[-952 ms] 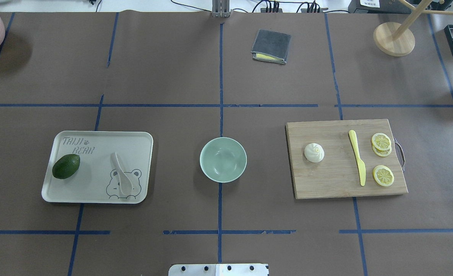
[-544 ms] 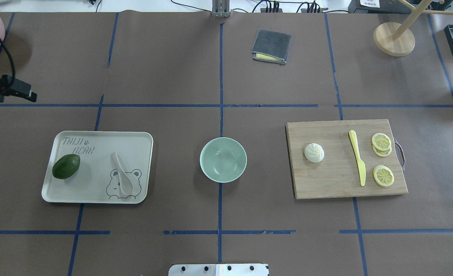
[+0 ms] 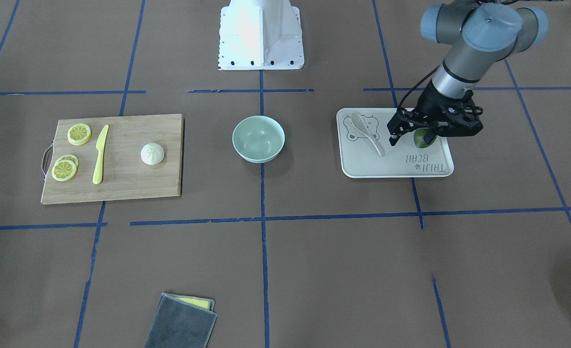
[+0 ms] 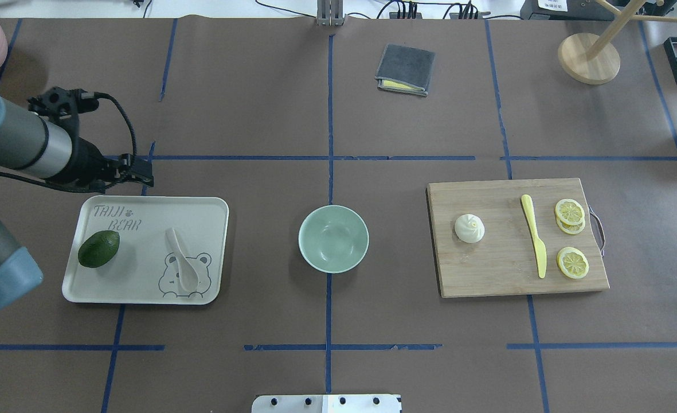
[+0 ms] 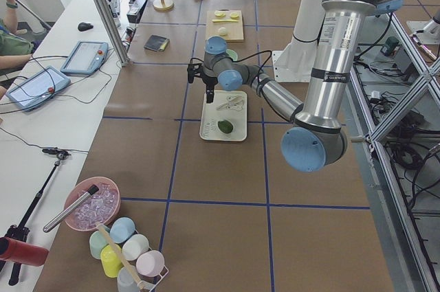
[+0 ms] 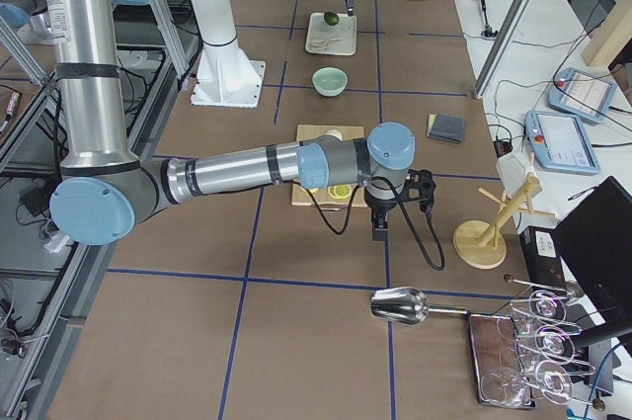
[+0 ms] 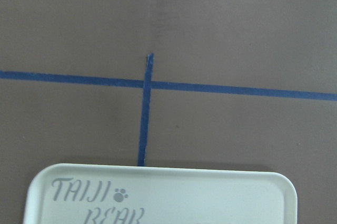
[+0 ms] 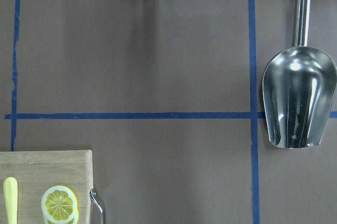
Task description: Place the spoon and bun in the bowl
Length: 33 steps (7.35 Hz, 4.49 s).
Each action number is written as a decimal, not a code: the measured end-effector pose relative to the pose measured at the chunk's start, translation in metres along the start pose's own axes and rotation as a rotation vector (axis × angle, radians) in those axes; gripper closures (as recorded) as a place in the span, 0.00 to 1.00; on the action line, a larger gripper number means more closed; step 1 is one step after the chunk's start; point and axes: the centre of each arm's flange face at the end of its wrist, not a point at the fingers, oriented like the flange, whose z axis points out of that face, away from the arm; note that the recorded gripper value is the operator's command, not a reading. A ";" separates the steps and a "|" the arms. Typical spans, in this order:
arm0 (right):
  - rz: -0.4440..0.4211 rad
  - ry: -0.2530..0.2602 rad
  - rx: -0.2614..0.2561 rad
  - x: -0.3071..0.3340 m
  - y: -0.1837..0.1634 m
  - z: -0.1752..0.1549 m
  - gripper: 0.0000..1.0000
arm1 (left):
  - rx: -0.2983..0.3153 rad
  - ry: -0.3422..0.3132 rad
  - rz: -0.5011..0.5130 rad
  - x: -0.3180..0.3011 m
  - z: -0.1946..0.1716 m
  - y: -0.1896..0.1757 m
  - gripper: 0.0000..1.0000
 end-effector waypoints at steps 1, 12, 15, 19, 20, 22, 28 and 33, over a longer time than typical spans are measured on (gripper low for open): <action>0.008 -0.005 -0.001 -0.018 0.001 0.001 0.00 | 0.001 -0.011 -0.021 0.014 0.015 0.018 0.00; 0.125 -0.056 -0.034 -0.216 -0.002 0.024 0.00 | -0.012 -0.121 -0.045 0.029 0.096 0.069 0.36; 0.124 -0.041 -0.026 -0.235 -0.003 0.030 0.00 | -0.014 -0.123 -0.047 0.028 0.096 0.069 0.58; 0.123 -0.030 -0.019 -0.244 -0.004 0.033 0.00 | -0.016 -0.123 -0.047 0.029 0.095 0.070 1.00; 0.121 -0.029 -0.019 -0.245 -0.004 0.034 0.00 | -0.018 -0.127 -0.048 0.030 0.091 0.070 1.00; 0.120 -0.026 -0.019 -0.246 -0.003 0.035 0.00 | -0.017 -0.142 -0.054 0.035 0.077 0.070 1.00; 0.099 0.013 0.025 -0.329 0.032 0.107 0.00 | 0.065 -0.010 -0.133 0.146 0.006 0.013 1.00; 0.059 0.086 0.023 -0.390 0.097 0.188 0.00 | 0.077 0.175 -0.305 0.221 0.021 -0.008 1.00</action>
